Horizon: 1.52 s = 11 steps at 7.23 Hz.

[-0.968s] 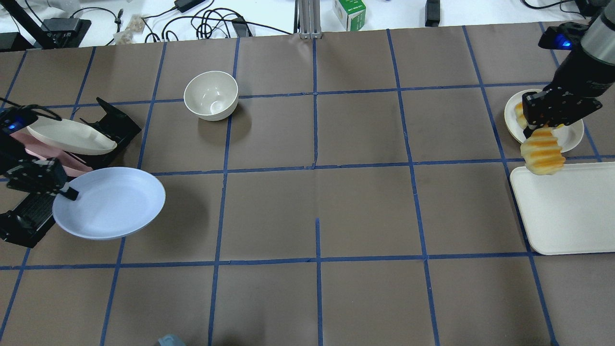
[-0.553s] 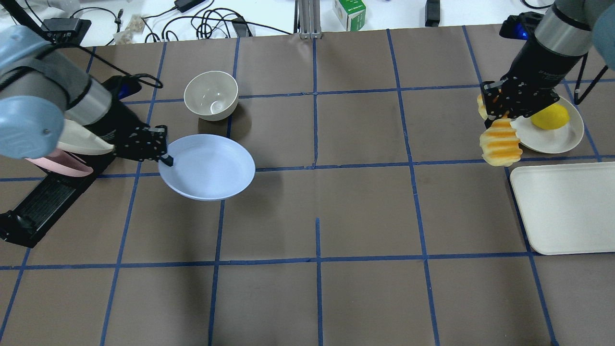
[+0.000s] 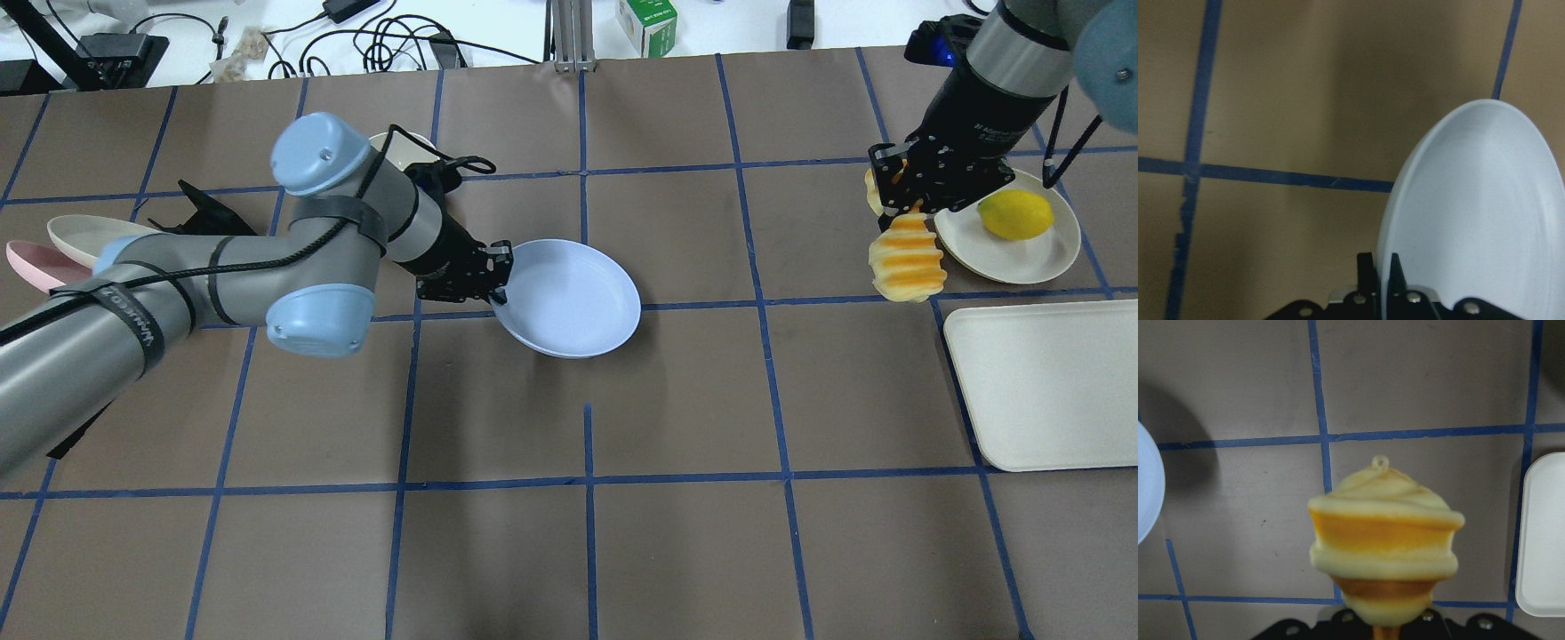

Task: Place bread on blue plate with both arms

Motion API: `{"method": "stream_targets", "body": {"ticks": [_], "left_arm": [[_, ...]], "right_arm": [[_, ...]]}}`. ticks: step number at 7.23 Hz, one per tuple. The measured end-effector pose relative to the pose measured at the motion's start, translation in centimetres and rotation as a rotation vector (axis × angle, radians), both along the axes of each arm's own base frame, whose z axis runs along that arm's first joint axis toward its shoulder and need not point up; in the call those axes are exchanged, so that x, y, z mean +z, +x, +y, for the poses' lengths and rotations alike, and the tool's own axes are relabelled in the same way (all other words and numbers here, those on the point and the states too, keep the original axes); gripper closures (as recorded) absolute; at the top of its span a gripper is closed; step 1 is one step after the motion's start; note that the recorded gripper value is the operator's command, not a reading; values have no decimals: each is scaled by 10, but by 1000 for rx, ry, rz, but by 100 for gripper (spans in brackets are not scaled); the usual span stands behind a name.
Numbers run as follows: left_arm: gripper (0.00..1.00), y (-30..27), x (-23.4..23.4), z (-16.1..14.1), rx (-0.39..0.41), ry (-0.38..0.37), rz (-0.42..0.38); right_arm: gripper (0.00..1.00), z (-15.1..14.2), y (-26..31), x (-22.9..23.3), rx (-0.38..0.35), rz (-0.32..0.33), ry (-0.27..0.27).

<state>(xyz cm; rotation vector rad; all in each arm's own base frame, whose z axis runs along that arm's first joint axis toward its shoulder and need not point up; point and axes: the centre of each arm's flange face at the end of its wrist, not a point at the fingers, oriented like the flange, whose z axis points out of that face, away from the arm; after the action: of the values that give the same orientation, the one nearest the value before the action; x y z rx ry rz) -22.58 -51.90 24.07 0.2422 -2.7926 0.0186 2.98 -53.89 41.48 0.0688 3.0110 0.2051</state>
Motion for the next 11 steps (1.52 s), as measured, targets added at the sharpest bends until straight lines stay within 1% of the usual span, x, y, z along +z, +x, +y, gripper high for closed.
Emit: {"method": "stream_targets", "body": {"ticks": [1, 2, 3, 4, 5, 6, 7, 8, 9, 10, 11], "left_arm": [[100, -12, -15, 9, -9, 11, -2], [16, -16, -28, 17, -14, 20, -3], [4, -17, -35, 21, -18, 12, -3], [0, -16, -30, 18, -17, -22, -2], [0, -10, -15, 12, -13, -71, -21], [0, 1, 1, 5, -32, -115, -79], [0, 14, 25, -1, -80, -139, -161], [0, 24, 58, -5, -122, -123, -233], [0, 33, 100, -5, -180, -85, -287], [0, 47, 147, -3, -247, -43, -315], [0, 64, 188, 4, -292, -7, -323]], "right_arm": [[100, 0, 7, 0, -13, -9, -1], [100, 0, 23, 2, -26, -21, -5], [100, 0, 44, 6, -26, -24, -14], [100, -1, 66, 10, -33, -20, -25], [100, -4, 89, 7, -36, -15, -33], [100, -8, 111, -1, -29, -12, -41], [100, -15, 134, -15, -17, -11, -52], [100, -22, 158, -32, 0, -14, -58], [100, -26, 186, -49, 8, -16, -63], [100, -25, 218, -69, -1, -14, -56], [100, -24, 245, -92, -9, -8, -39]]}}
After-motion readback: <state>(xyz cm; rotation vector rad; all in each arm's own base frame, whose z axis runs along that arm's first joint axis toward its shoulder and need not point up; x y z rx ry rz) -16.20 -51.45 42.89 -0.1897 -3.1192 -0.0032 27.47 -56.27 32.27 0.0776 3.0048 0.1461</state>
